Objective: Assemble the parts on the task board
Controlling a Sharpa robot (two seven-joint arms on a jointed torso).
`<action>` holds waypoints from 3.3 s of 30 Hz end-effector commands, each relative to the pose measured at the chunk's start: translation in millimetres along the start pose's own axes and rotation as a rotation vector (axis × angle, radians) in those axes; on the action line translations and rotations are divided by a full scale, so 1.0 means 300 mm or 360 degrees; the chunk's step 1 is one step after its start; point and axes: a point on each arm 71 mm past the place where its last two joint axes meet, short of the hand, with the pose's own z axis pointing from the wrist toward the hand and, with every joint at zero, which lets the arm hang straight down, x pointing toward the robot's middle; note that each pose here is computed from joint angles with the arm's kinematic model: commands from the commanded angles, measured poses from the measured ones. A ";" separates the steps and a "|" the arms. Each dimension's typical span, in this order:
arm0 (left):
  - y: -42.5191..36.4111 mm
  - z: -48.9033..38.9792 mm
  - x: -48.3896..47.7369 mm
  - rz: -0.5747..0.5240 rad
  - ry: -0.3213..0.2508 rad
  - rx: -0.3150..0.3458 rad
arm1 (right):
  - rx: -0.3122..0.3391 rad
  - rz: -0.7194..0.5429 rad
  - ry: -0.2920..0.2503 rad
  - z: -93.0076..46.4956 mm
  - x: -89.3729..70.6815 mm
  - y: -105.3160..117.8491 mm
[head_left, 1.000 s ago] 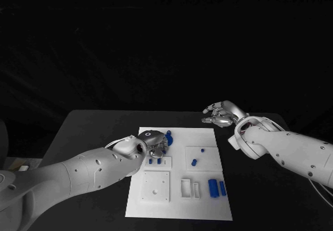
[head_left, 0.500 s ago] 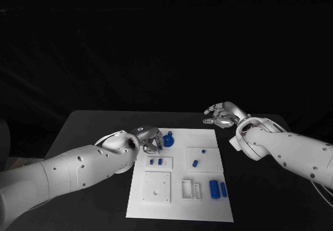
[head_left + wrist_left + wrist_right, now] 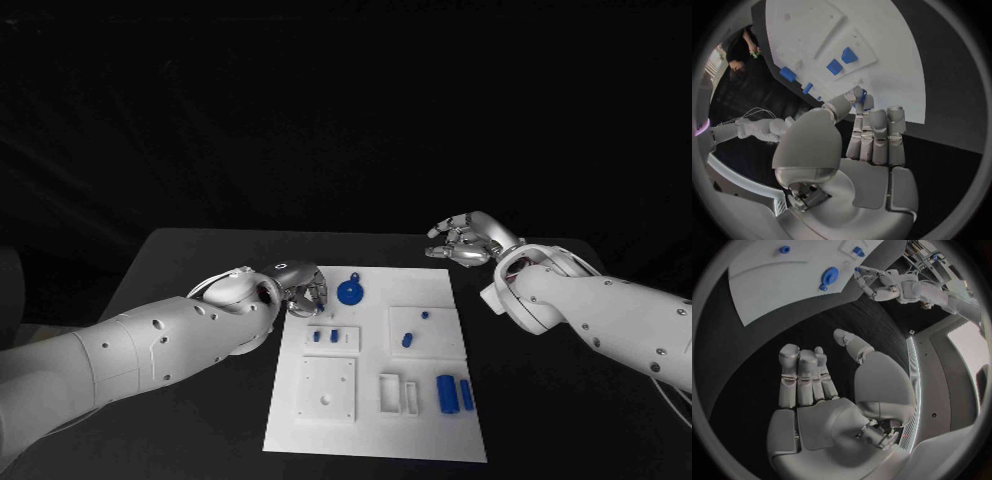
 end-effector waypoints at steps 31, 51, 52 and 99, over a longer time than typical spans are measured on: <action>-0.038 0.034 0.066 -0.0007 0.0103 0.0030 | -0.0019 -0.0001 0.0014 0.001 0.005 0.006; -0.035 0.041 0.083 0.0097 0.0088 0.0033 | -0.0019 -0.0002 0.0015 0.000 0.005 0.006; -0.037 0.041 0.084 0.0095 0.0087 0.0036 | -0.0019 -0.0002 0.0015 0.000 0.005 0.006; -0.001 0.017 0.076 0.0040 -0.0004 0.0065 | -0.0007 -0.0006 0.0043 -0.007 0.001 -0.002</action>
